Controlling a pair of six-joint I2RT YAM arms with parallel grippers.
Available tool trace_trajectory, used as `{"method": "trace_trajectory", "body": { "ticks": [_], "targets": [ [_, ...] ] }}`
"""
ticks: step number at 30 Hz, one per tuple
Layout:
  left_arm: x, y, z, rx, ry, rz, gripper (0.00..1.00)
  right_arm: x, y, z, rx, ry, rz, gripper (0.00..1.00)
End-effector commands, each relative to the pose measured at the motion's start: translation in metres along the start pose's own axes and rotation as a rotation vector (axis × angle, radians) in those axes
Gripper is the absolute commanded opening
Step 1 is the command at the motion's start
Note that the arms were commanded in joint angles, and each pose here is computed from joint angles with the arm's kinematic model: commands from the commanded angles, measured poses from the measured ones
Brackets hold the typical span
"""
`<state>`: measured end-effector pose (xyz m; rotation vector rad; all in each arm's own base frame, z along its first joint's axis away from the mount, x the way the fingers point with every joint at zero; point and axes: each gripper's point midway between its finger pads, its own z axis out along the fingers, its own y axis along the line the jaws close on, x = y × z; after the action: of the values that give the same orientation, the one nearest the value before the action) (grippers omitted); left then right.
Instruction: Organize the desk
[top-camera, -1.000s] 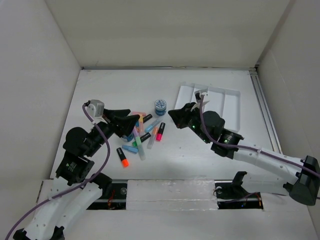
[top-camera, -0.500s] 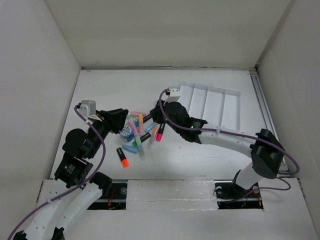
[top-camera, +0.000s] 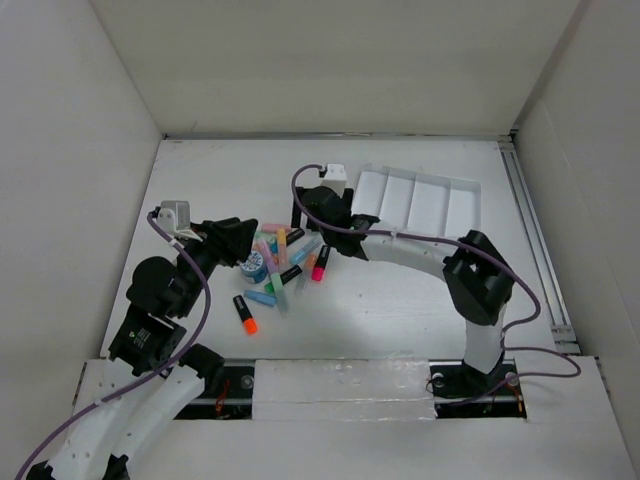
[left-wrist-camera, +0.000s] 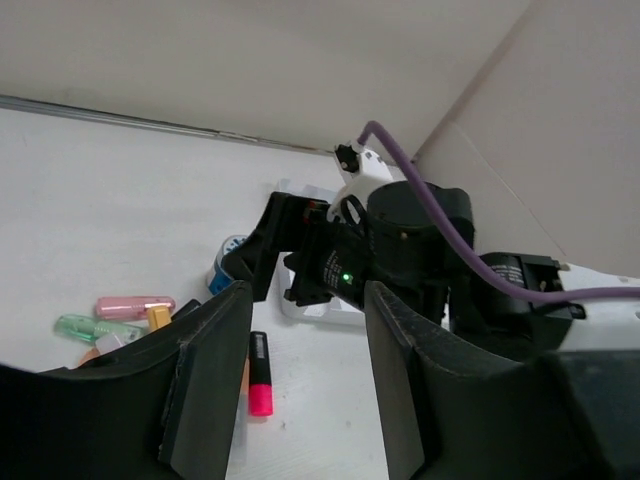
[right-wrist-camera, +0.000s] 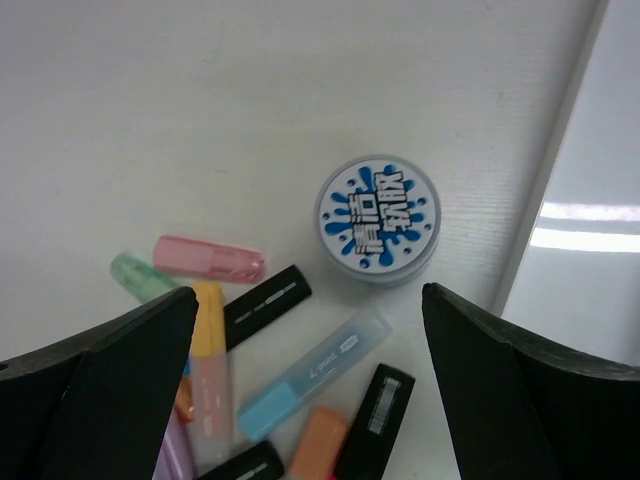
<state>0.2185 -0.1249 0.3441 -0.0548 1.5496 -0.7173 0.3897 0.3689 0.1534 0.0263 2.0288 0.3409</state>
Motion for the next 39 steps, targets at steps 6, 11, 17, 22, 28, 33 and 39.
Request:
{"method": "trace_trajectory", "body": {
  "ticks": [6, 11, 17, 22, 28, 33, 39],
  "targets": [
    [-0.009, -0.011, 0.003, 0.044, -0.025, -0.011, 0.48, -0.018, -0.024, 0.043, 0.095, 0.005, -0.028, 0.99],
    [-0.007, -0.012, 0.004, 0.048, -0.018, -0.01, 0.48, -0.011, -0.025, 0.053, 0.096, 0.029, -0.043, 0.98],
    [-0.006, -0.013, 0.005, 0.058, -0.014, -0.01, 0.48, -0.001, -0.024, 0.073, 0.107, 0.052, -0.062, 0.94],
    [-0.007, -0.013, 0.004, 0.059, -0.016, -0.01, 0.48, 0.007, -0.027, 0.082, 0.134, 0.063, -0.078, 0.86],
    [-0.006, -0.014, 0.004, 0.065, -0.014, -0.009, 0.48, -0.006, -0.027, 0.082, 0.129, 0.038, -0.055, 0.55],
    [-0.007, -0.015, 0.002, 0.067, -0.018, -0.009, 0.48, -0.022, -0.026, 0.073, 0.134, 0.01, -0.035, 0.46],
    [-0.008, -0.015, 0.002, 0.068, -0.021, -0.009, 0.48, -0.108, -0.045, 0.032, 0.055, -0.12, 0.095, 0.46]
  ]
}}
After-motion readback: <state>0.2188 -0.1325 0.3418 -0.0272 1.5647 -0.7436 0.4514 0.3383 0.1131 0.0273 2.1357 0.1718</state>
